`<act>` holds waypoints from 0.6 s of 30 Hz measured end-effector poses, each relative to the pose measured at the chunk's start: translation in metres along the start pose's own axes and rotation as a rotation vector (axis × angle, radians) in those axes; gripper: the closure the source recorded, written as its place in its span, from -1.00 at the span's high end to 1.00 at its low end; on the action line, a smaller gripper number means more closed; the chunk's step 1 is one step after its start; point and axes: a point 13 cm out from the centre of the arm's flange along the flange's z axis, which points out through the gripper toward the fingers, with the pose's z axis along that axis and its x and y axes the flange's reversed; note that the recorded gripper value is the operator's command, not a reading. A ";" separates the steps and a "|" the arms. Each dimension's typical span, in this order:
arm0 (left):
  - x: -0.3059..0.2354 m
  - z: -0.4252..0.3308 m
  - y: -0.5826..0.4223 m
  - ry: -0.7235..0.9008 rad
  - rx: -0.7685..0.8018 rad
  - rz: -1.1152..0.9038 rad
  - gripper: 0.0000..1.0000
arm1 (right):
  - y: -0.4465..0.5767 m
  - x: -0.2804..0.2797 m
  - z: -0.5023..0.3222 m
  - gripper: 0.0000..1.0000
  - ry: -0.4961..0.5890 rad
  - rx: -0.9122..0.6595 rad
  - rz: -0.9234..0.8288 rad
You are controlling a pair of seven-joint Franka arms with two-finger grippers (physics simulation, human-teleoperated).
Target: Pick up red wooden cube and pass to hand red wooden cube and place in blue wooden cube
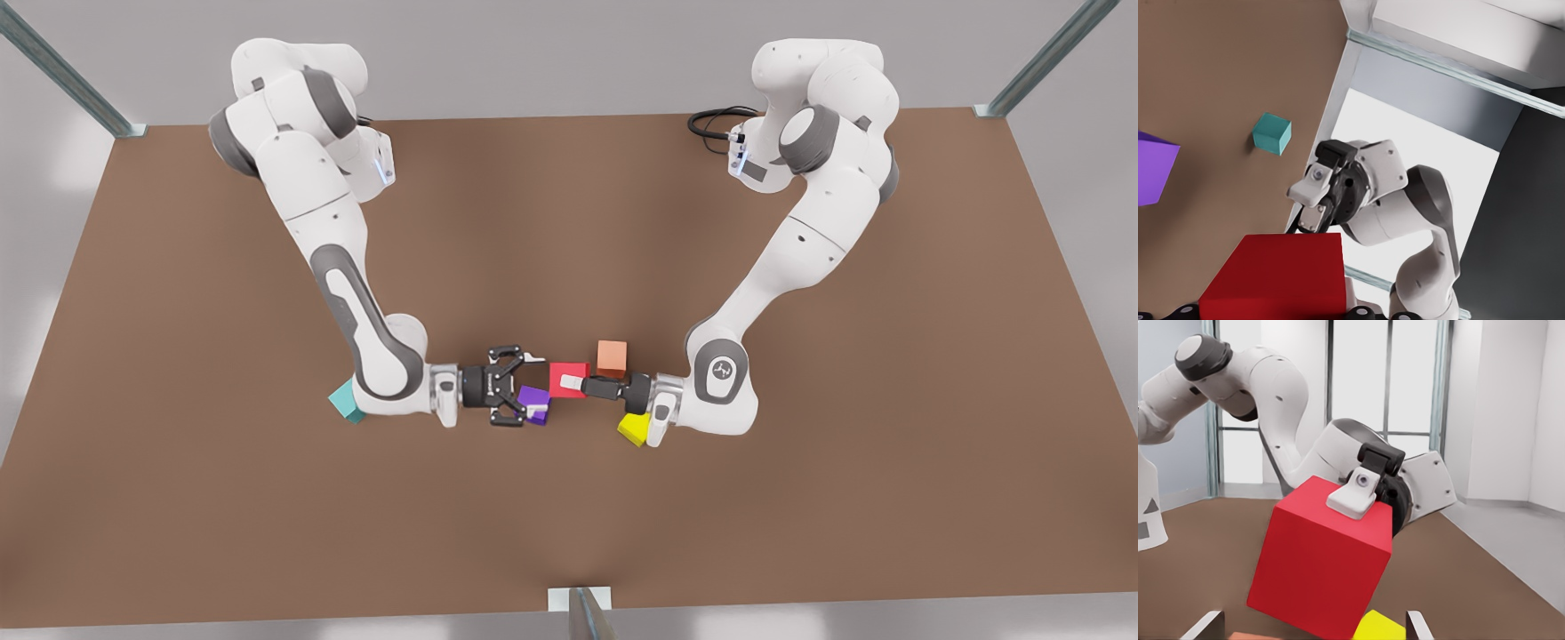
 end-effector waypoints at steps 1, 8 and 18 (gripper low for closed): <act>0.000 0.000 0.000 -0.002 0.000 0.002 0.38 | 0.001 0.000 0.000 1.00 0.000 -0.001 -0.011; -0.003 0.000 0.001 -0.014 -0.002 0.011 0.39 | 0.008 0.005 0.011 1.00 -0.010 -0.006 -0.068; -0.004 0.001 0.000 -0.022 0.001 0.018 0.39 | 0.009 0.004 0.033 1.00 -0.026 0.007 -0.121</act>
